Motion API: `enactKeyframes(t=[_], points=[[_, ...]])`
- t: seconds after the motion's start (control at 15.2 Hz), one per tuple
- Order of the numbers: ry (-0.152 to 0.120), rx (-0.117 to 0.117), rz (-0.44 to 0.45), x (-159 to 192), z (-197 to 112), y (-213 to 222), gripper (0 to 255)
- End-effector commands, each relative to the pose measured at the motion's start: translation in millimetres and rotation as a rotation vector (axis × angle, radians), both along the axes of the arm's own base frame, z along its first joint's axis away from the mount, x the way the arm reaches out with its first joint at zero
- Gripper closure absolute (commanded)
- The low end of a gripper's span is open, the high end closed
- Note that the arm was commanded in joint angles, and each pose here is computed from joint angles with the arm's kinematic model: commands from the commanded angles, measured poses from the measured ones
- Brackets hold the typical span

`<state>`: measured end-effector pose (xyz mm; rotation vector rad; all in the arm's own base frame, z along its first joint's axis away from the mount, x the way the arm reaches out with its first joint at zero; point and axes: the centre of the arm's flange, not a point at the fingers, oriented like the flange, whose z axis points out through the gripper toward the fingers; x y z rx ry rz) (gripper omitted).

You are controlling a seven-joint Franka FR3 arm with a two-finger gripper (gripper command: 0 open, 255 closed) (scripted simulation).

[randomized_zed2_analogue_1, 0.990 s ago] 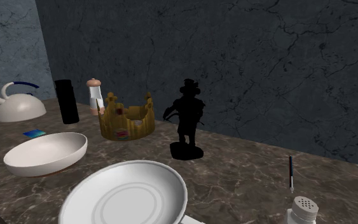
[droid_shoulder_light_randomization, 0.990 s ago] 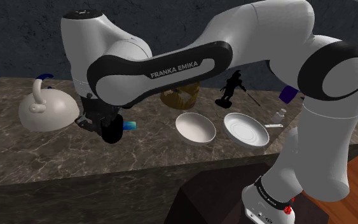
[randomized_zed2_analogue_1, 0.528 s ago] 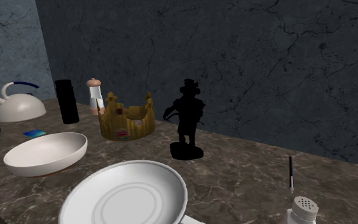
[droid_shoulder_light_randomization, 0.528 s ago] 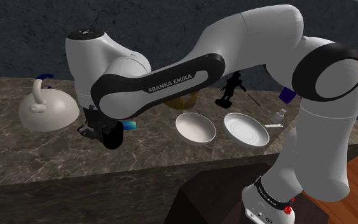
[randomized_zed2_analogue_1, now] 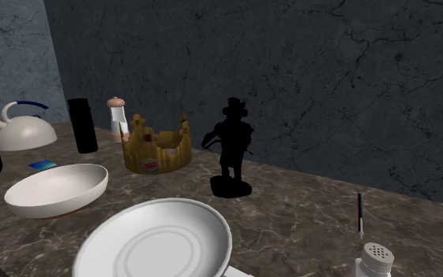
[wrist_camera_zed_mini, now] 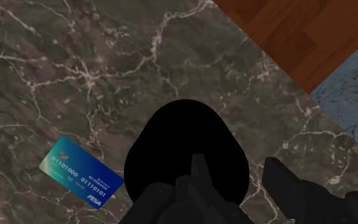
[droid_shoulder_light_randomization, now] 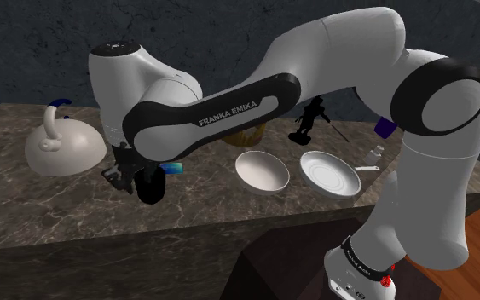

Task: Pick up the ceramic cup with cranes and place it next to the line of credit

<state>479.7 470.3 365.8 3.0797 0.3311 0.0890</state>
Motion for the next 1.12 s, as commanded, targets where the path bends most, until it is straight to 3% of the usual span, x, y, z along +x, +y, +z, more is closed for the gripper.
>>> enactKeyframes(t=[0.0, 0.26, 0.53, 1.06], points=[[0.0, 0.0, 0.0, 0.0, 0.1, 0.0, 0], [0.0, 0.0, 0.0, 0.0, 0.1, 0.0, 0], [0.0, 0.0, 0.0, -3.1, 50.0, 1.8, 0], [0.0, 0.0, 0.0, -3.1, 49.9, 1.9, 0]])
